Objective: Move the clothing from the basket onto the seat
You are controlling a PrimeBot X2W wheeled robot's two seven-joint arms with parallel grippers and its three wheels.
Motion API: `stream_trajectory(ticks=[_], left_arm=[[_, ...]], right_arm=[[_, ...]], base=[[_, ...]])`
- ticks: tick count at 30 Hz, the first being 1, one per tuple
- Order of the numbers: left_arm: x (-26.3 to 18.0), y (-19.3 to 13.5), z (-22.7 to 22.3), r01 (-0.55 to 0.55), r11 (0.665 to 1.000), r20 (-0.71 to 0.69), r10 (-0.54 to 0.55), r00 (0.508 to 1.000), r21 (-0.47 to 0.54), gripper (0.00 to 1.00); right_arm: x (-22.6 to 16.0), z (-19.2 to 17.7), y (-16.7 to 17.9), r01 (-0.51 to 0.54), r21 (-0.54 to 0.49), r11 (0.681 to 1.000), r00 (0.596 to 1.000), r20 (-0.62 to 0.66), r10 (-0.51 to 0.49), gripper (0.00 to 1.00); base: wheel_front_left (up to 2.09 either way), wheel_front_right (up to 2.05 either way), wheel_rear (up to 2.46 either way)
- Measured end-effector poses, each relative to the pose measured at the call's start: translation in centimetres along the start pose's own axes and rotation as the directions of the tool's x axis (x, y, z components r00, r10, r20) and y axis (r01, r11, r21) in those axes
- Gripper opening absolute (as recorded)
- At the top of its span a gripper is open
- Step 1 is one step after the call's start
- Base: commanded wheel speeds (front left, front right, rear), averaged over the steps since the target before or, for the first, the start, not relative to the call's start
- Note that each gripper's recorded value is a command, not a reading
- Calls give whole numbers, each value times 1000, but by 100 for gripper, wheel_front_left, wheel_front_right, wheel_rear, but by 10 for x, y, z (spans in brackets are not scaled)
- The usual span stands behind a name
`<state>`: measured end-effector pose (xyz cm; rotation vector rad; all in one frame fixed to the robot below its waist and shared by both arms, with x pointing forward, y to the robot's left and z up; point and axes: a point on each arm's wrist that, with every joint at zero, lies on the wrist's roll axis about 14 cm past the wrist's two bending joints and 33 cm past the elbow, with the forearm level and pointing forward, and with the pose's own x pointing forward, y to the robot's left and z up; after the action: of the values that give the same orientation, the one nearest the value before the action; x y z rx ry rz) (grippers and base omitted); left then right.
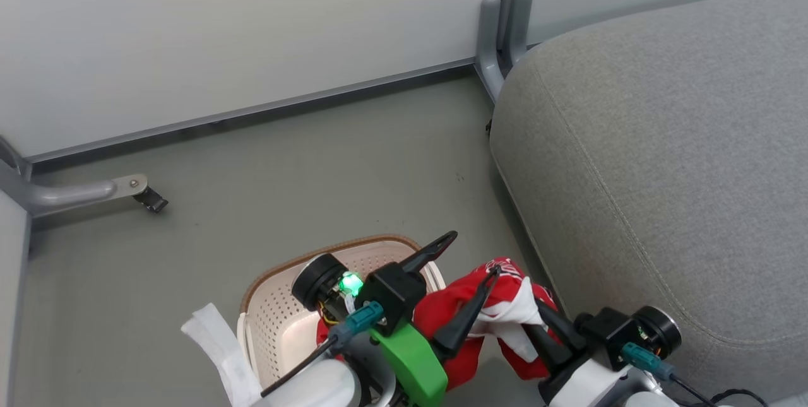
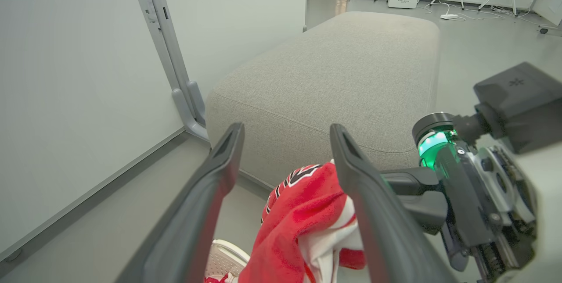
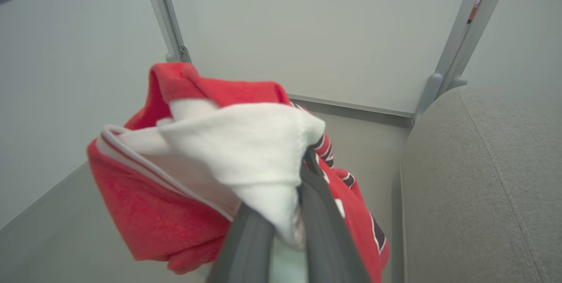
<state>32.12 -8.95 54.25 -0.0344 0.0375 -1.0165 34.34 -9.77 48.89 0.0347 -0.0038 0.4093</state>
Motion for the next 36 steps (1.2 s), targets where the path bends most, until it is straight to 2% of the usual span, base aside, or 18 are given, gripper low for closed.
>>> stream_trajectory(ticks=[8,19,25,28,31,36], left_arm=[[19,11,-11,37,999,-5,-37,999,-20,100],[61,-3,-36,230,973,-39,-231,972,-32,100],[81,-8,-54,311,948,-47,-315,948,-73,100],[88,-8,-67,346,933,-59,-353,934,-100,100],[94,-3,-78,369,922,-61,-378,924,-114,100],[102,9,-98,388,911,-65,-399,914,-137,100]], right_arm=[[-7,10,-46,153,-3,988,988,32,-153,0],[-27,2,-96,362,17,932,932,7,-362,0],[-28,19,-149,501,-31,865,865,60,-498,0],[-24,38,-187,567,-114,815,823,119,-556,0],[-16,61,-222,626,-150,765,777,196,-598,0],[-2,95,-283,690,-225,688,721,301,-624,0]], base=[[0,0,0],[0,0,0],[0,0,0],[0,0,0],[0,0,0],[0,0,0]])
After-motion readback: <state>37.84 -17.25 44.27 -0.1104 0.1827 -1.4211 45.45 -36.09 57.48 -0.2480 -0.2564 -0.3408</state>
